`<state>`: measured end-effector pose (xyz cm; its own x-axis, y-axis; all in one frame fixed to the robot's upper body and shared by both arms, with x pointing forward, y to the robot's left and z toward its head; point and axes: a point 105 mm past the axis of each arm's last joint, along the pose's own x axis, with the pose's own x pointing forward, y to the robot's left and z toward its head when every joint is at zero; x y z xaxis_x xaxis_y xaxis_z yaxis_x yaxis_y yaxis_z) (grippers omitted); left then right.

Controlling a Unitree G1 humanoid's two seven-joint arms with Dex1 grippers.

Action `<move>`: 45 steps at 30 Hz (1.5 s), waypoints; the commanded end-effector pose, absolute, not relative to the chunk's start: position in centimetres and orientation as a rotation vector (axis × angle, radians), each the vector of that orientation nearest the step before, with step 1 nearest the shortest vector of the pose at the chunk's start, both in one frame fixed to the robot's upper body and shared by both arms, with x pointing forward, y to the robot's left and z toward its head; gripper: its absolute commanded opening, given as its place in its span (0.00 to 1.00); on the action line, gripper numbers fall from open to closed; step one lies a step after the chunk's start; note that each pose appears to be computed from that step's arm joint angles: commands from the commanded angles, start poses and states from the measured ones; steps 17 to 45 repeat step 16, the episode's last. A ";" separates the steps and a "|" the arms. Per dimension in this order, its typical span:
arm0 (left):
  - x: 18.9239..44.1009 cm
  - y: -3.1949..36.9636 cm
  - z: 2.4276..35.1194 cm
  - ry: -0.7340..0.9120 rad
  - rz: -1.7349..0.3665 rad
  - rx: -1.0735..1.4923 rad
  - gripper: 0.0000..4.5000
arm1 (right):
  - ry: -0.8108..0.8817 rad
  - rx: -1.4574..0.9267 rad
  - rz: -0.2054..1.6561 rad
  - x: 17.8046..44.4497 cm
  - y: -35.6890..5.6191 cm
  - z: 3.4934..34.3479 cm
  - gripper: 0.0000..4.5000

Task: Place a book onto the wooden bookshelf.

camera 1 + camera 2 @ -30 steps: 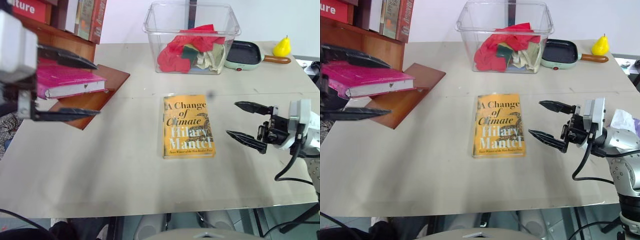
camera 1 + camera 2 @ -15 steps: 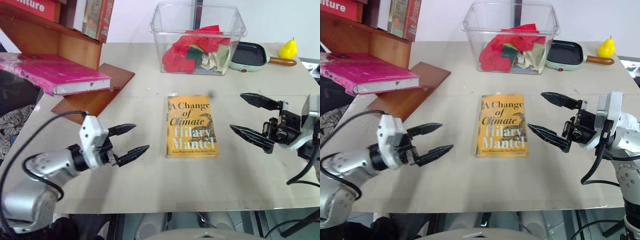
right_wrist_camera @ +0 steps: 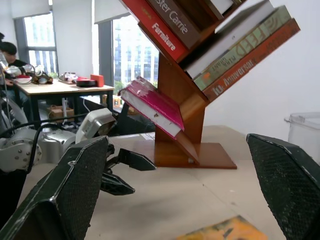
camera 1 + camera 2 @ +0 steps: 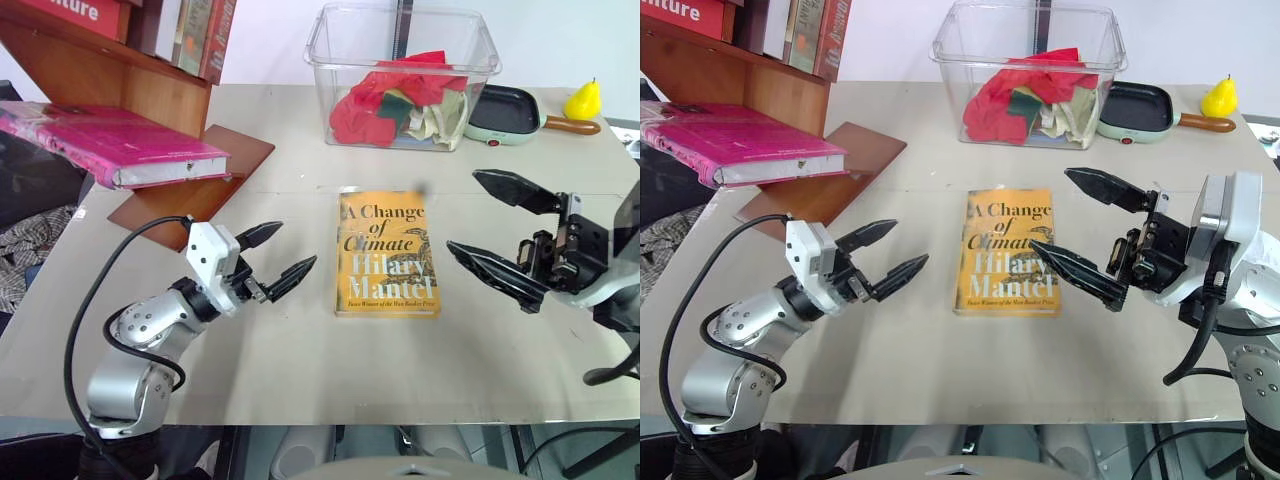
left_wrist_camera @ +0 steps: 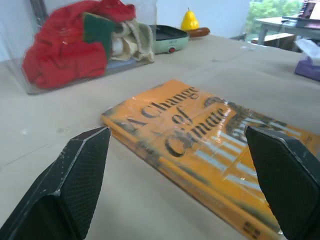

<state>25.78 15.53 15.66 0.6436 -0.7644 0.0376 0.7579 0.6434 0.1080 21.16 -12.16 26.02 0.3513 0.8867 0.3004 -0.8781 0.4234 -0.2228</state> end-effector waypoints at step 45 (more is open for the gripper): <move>22.4 22.2 12.1 0.204 -0.845 0.122 0.98 | -0.033 -0.187 0.887 18.6 -18.8 20.2 1.00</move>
